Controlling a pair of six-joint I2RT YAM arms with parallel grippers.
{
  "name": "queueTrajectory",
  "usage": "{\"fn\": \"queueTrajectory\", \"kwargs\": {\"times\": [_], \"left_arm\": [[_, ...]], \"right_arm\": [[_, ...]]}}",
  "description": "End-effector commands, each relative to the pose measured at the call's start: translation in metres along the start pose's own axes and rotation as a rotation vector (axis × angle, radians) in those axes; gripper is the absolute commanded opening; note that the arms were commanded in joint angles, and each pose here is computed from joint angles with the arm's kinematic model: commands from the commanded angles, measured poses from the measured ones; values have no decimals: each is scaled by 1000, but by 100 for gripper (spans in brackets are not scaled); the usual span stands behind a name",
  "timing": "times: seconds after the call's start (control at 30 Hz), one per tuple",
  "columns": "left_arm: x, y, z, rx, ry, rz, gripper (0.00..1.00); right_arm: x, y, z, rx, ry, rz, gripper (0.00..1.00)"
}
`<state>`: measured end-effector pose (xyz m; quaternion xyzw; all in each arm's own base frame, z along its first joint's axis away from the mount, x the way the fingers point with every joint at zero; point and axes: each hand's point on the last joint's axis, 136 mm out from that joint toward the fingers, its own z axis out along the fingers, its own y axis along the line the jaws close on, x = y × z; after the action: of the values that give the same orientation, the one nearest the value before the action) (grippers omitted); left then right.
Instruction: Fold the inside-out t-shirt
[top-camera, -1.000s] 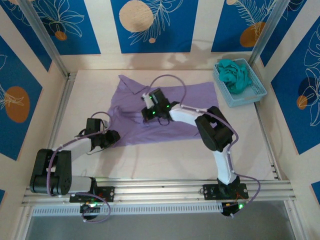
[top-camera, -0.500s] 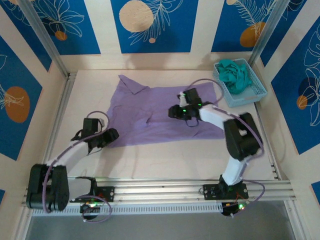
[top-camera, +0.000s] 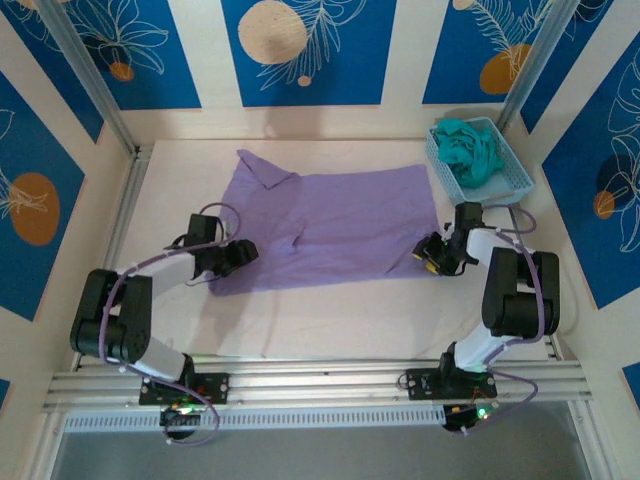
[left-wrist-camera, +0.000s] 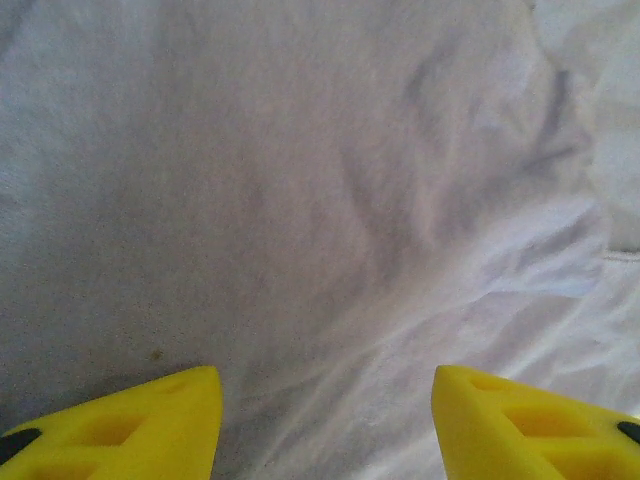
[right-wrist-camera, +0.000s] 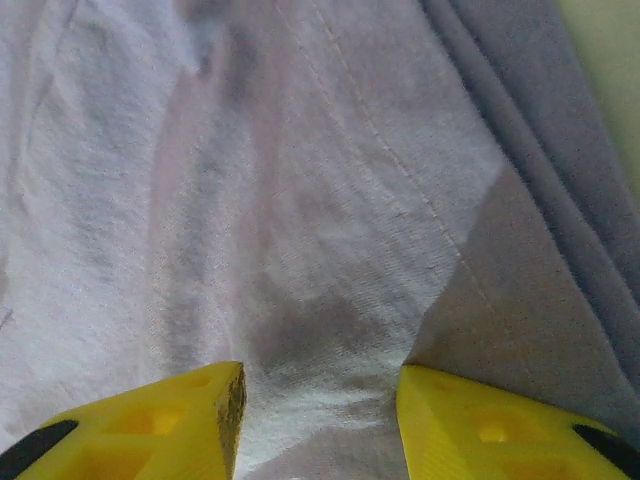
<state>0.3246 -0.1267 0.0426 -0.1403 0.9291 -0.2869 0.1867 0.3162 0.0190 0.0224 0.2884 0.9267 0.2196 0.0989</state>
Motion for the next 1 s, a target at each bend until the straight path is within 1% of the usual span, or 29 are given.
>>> {"fn": "queueTrajectory", "kwargs": {"times": [0.0,0.07,0.2,0.3,0.37,0.4,0.43,0.47,0.53,0.6,0.67,0.73,0.8,0.87,0.9,0.97], "left_arm": [[14,3,1,15,36,1,57],[31,15,0,-10,62,-18,57],[74,38,-12,-43,104,-101,57],[97,44,-30,-61,89,-150,56],[97,36,-45,-43,44,-161,56],[91,29,-55,-31,7,-157,56],[80,21,-63,-19,-37,-140,56],[62,13,-73,-23,-102,-98,57],[21,3,-85,-75,-219,-17,59],[-23,-17,-79,-61,-270,32,59],[-62,-32,-60,-53,-273,51,59],[-95,-42,-39,-45,-257,70,59],[-134,-40,-25,-96,-281,93,59],[-168,-29,-15,-156,-293,95,59],[-182,-25,-9,-170,-282,88,59],[-192,-26,2,-161,-242,85,59]], "right_arm": [[33,-17,3,-4,129,111,43],[44,-20,-1,-29,148,147,43],[76,-38,-11,-66,166,265,42],[85,-41,-29,-112,85,338,41],[81,-35,-41,-124,2,323,41],[76,-27,-47,-139,-45,302,42],[70,-19,-52,-154,-89,271,42],[60,-6,-56,-177,-140,216,43],[38,18,-61,-203,-239,100,46],[10,47,-63,-234,-329,-24,48],[-17,58,-57,-202,-376,-64,50],[-45,70,-52,-219,-379,-70,51],[-73,74,-44,-191,-406,-69,54],[-92,80,-37,-192,-412,-85,55],[-101,81,-32,-174,-409,-85,55],[-111,82,-23,-133,-376,-100,55]]}}
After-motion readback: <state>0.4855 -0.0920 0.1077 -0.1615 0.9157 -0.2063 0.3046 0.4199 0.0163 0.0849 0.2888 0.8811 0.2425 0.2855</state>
